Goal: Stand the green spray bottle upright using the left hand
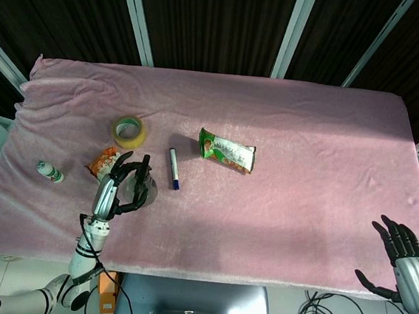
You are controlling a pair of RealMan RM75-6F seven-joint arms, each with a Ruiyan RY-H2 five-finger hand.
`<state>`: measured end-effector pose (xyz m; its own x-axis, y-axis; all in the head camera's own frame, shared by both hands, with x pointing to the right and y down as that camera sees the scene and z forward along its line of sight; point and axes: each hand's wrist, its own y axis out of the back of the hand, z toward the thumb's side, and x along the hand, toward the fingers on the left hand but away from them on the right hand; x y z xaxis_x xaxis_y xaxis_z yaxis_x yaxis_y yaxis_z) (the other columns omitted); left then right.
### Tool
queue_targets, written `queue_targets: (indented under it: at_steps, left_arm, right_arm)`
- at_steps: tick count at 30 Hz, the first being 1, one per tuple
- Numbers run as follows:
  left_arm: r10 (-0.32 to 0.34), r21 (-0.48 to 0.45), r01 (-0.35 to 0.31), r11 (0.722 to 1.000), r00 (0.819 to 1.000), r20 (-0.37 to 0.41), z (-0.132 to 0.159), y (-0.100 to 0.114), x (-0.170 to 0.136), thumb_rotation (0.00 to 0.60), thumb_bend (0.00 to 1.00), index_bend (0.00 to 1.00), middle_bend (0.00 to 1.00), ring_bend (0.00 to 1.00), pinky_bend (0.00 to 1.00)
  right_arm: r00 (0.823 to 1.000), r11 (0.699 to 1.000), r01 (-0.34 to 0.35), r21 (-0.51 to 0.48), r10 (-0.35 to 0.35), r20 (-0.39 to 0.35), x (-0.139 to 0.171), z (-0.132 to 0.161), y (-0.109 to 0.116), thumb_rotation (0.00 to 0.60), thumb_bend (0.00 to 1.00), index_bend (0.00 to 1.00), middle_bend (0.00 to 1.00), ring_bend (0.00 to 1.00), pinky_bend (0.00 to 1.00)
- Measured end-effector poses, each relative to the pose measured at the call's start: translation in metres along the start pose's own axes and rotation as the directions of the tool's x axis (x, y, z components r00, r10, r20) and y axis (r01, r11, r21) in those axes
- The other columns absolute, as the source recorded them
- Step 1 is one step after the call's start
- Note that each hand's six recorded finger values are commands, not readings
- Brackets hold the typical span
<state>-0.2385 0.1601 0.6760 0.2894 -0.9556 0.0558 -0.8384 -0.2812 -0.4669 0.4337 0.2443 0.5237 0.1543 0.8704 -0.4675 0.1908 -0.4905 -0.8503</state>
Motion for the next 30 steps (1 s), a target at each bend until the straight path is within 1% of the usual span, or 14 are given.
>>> queue_targets:
  at_steps: [6,11,16,21,24,30]
  left_arm:
    - [-0.012,-0.01,0.012,1.0,1.0,-0.016,-0.005,-0.002,-0.004,0.6,0.66,0.74,0.7,0.44,0.11]
    - [-0.021,-0.004,0.021,1.0,0.999,-0.027,-0.009,-0.002,-0.004,0.6,0.6,0.72,0.65,0.39,0.1]
    - [-0.036,-0.005,0.036,0.999,0.999,-0.039,-0.013,-0.002,-0.004,0.6,0.54,0.63,0.6,0.32,0.08]
    - [-0.042,-0.002,0.042,0.999,0.998,-0.044,-0.015,-0.002,-0.003,0.6,0.52,0.54,0.57,0.29,0.07]
    - [-0.046,0.005,0.047,0.999,0.998,-0.053,-0.016,-0.001,-0.003,0.6,0.5,0.47,0.54,0.26,0.07]
    - [-0.056,0.002,0.056,0.998,0.995,-0.086,-0.022,-0.001,-0.003,0.6,0.47,0.26,0.46,0.19,0.04]
  right_arm:
    - [1.0,1.0,-0.004,0.004,0.004,-0.001,0.0,-0.001,-0.001,0.6,0.37,0.0,0.0,0.0,0.0]
    - [1.0,1.0,-0.004,0.003,0.004,-0.001,0.001,0.0,-0.001,0.6,0.37,0.0,0.0,0.0,0.0]
    - [1.0,1.0,-0.004,0.003,0.005,-0.001,0.001,0.001,-0.001,0.6,0.37,0.0,0.0,0.0,0.0]
    - [1.0,1.0,-0.006,0.005,0.006,-0.001,0.001,0.001,-0.002,0.6,0.37,0.0,0.0,0.0,0.0]
    - [1.0,1.0,-0.007,0.006,0.007,-0.002,0.0,0.001,-0.002,0.6,0.37,0.0,0.0,0.0,0.0]
    - [1.0,1.0,-0.006,0.004,0.006,-0.001,0.0,0.001,-0.002,0.6,0.37,0.0,0.0,0.0,0.0]
